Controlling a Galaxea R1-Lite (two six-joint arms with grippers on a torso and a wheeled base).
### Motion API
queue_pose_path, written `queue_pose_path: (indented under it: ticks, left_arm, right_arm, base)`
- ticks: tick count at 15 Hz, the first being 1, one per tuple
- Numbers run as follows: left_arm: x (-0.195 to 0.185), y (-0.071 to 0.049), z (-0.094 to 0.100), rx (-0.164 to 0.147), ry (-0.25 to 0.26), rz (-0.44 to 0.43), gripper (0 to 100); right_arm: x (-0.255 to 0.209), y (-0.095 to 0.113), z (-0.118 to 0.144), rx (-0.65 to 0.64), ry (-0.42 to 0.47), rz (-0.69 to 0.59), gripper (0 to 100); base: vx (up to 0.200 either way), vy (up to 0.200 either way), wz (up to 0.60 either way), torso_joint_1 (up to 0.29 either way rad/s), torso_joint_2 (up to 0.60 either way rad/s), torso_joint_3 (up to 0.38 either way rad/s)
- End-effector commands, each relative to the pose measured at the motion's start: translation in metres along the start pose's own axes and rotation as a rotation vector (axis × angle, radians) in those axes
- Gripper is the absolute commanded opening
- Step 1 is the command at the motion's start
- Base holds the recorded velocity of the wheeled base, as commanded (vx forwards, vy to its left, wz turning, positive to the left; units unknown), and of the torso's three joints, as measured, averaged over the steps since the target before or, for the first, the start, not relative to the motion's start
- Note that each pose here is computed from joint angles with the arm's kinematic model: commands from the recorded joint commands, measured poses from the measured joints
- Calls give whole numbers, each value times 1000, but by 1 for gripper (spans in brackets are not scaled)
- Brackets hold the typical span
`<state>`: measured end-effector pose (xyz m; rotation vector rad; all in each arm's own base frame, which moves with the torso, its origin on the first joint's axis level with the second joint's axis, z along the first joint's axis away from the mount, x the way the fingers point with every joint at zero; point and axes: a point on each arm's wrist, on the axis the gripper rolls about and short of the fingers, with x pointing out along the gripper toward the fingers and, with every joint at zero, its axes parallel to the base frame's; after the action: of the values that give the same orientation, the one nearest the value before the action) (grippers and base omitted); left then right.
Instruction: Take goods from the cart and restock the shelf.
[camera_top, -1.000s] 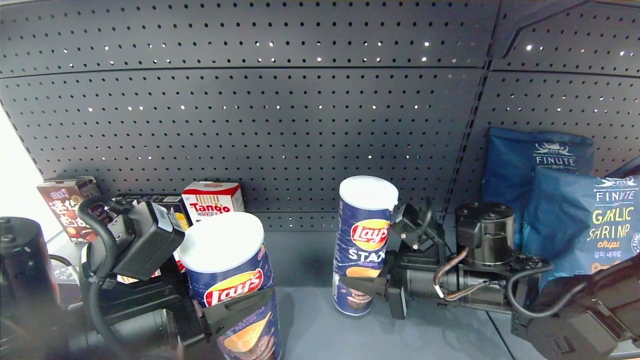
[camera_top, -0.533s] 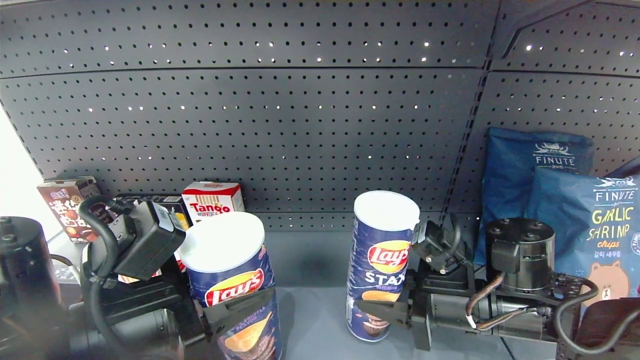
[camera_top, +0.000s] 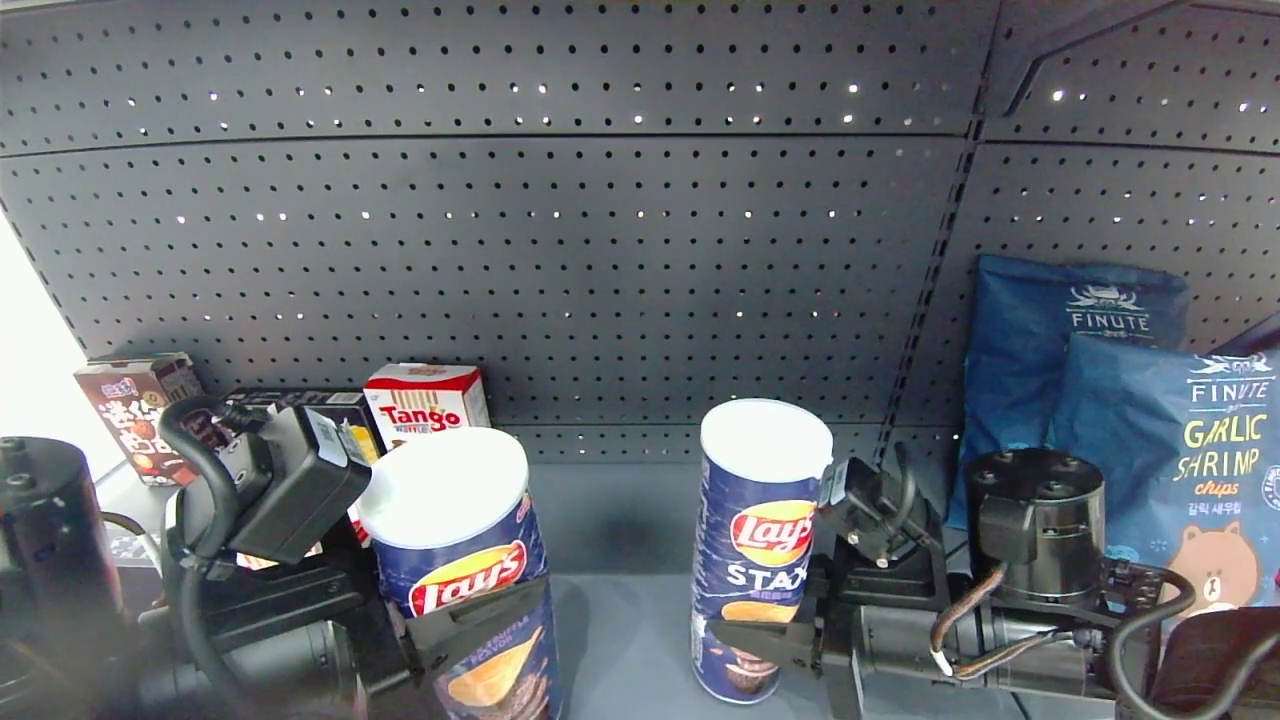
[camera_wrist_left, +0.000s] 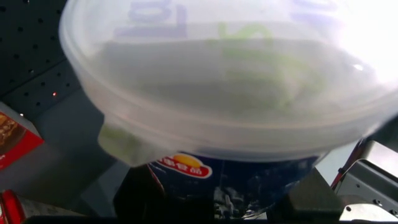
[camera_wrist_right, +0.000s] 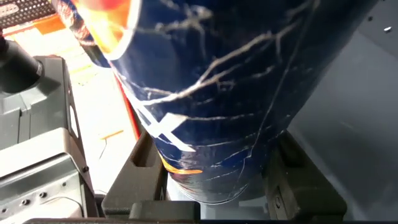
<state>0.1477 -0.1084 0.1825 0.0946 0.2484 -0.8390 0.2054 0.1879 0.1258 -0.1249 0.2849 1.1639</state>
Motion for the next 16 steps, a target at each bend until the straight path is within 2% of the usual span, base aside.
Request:
queue_pose_path:
  ticks: [1,10,11,16]
  left_arm:
    - [0,0,-1,0,2,0,0]
    - [0,0,-2,-2,8,0,0]
    - [0,0,-3,-2,9,0,0]
    - [0,0,-3,-2,11,-2,0]
  right_arm:
    - [5,-1,-6,9,22,7,0]
    - [12,-3,-13,23,51,7,0]
    - [12,-3,-14,24,52,8,100]
    - [3,0,-17,22,50,-6,100]
  base:
    - [0,0,0,0,0,0]
    - [0,0,0,0,0,0]
    - [0,0,0,0,0,0]
    - [0,0,0,0,0,0]
